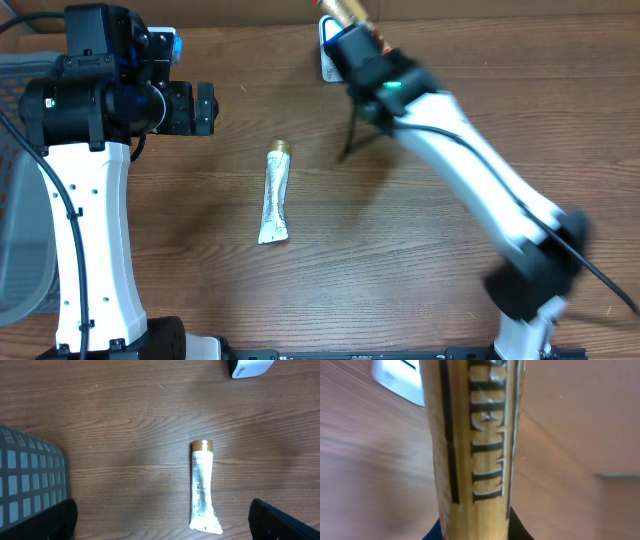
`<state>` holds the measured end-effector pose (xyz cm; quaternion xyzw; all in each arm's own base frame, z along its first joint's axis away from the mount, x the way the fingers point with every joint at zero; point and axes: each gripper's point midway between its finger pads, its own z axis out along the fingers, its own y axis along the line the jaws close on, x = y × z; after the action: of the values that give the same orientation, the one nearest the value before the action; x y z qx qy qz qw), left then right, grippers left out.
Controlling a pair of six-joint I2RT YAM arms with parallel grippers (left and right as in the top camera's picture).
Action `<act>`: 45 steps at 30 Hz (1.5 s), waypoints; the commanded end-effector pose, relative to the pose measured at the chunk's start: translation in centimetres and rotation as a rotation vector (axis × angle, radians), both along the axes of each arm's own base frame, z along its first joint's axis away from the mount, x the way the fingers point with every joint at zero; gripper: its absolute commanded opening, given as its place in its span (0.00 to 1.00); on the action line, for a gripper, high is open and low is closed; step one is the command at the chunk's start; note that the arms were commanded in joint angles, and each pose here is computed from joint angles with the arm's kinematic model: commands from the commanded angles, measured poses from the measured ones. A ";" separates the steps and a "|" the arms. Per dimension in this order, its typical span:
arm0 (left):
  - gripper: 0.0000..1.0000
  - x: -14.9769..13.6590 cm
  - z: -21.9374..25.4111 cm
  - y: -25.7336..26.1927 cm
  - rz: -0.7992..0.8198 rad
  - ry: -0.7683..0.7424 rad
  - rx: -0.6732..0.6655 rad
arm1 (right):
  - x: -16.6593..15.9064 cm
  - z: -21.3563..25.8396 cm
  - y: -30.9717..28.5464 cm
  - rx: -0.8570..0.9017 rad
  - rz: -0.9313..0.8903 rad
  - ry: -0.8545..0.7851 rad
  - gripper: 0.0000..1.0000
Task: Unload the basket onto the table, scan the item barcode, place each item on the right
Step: 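Hold the snack bag in front of the white scanner, then carry the snack bag right and release it beside the packets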
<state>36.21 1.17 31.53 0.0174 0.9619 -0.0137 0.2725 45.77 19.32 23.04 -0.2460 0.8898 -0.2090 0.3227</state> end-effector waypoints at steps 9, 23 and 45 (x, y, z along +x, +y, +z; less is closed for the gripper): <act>1.00 0.1 0.6 0.1 -0.007 -0.022 0.010 | -10.9 10.4 -9.8 0.872 -0.221 0.245 0.04; 1.00 0.1 0.6 0.1 -0.007 -0.022 0.010 | -9.2 -5.3 -19.2 1.480 -0.400 0.450 0.04; 1.00 0.1 0.6 0.1 -0.007 -0.022 0.010 | -11.9 -10.6 -21.9 1.276 -0.631 0.574 0.66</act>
<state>36.22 1.17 31.54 0.0174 0.9619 -0.0137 0.2727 32.60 -1.34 9.98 0.2408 0.8945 0.3740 0.0444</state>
